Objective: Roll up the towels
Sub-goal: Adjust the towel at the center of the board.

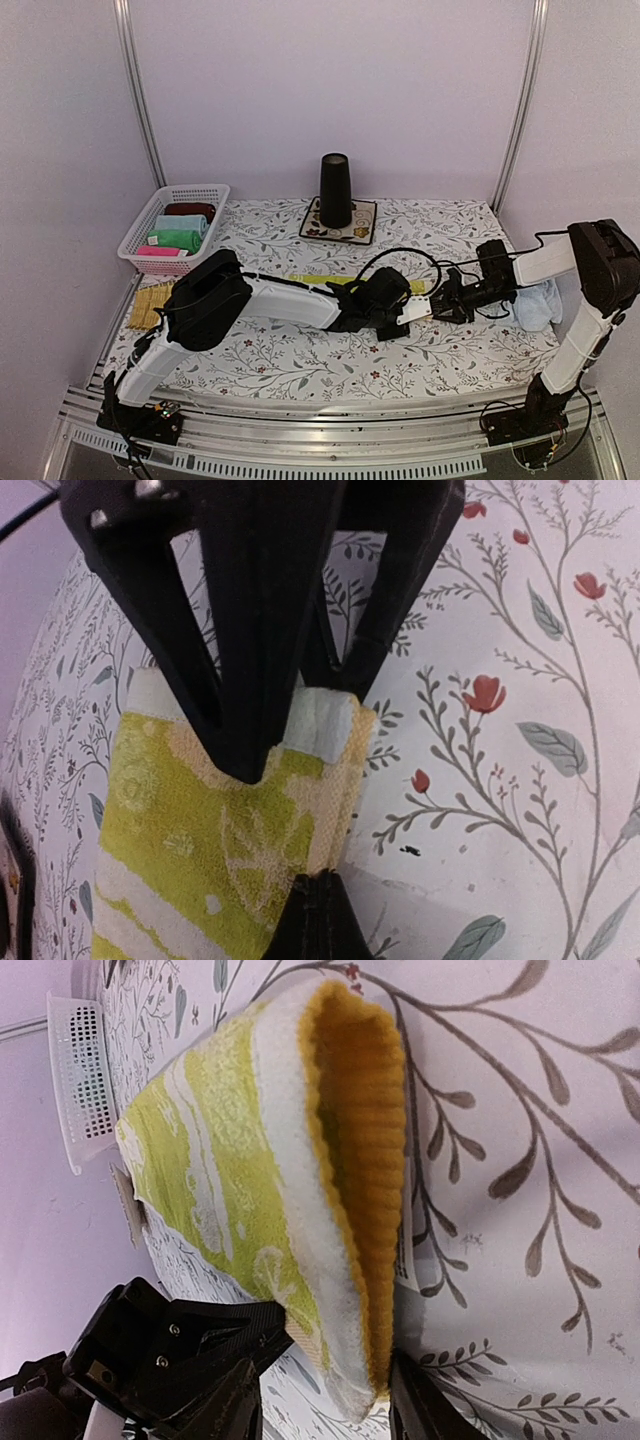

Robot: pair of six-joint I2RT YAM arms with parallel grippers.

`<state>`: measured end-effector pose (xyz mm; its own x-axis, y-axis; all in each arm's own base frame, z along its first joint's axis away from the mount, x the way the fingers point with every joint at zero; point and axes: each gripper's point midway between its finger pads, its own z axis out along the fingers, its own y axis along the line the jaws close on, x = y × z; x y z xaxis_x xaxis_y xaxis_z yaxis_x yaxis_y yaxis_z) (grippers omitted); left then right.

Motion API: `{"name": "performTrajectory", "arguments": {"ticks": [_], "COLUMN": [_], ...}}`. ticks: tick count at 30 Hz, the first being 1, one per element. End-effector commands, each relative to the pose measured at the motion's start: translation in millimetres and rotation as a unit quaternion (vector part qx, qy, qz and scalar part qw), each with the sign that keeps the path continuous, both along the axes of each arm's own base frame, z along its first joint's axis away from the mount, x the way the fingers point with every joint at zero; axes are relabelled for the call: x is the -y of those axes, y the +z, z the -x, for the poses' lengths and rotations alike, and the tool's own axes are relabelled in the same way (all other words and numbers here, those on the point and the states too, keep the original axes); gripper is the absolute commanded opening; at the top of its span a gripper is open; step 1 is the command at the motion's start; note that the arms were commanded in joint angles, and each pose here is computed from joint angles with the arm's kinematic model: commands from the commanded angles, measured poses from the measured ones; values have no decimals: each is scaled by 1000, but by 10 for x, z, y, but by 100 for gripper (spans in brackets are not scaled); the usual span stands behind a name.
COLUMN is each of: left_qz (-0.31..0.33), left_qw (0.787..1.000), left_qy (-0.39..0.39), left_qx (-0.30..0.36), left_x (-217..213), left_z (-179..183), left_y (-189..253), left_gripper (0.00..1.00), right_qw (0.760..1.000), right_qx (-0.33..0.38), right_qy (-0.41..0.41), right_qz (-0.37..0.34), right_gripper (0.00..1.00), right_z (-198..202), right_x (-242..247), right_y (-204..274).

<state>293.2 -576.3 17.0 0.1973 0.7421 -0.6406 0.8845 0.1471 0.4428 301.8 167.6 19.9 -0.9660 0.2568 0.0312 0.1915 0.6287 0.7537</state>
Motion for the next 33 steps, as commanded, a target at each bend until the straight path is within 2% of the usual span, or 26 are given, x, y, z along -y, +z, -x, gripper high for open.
{"name": "performTrajectory", "arguments": {"ticks": [1,5,7,15,16,22,33], "left_qz": [-21,-18,-17,-18,-19,-22,-34], "left_qw": [999,999,999,998,998,998,999], "left_qy": [3,0,-5,-26,-29,-32,-12], "left_qx": [-24,-33,-38,-59,-60,-53,-19], "left_x": [-104,-99,-98,-110,-110,-80,-57], "left_z": [1,20,49,170,186,196,154], "left_y": [-189,-192,-200,-222,-230,-252,-344], "left_gripper": [0,0,11,48,50,53,52], "right_qw": [994,994,995,998,998,999,1000], "right_qx": [-84,-78,-72,-44,-40,-34,-1], "right_qy": [-25,-29,-29,-18,-16,-9,5], "right_qz": [65,66,60,44,44,31,-3], "right_gripper": [46,46,43,15,13,4,4], "right_z": [389,299,222,77,61,9,-228], "right_x": [230,226,205,146,143,99,-16], "right_y": [-433,-468,-454,-207,-188,-103,254]}}
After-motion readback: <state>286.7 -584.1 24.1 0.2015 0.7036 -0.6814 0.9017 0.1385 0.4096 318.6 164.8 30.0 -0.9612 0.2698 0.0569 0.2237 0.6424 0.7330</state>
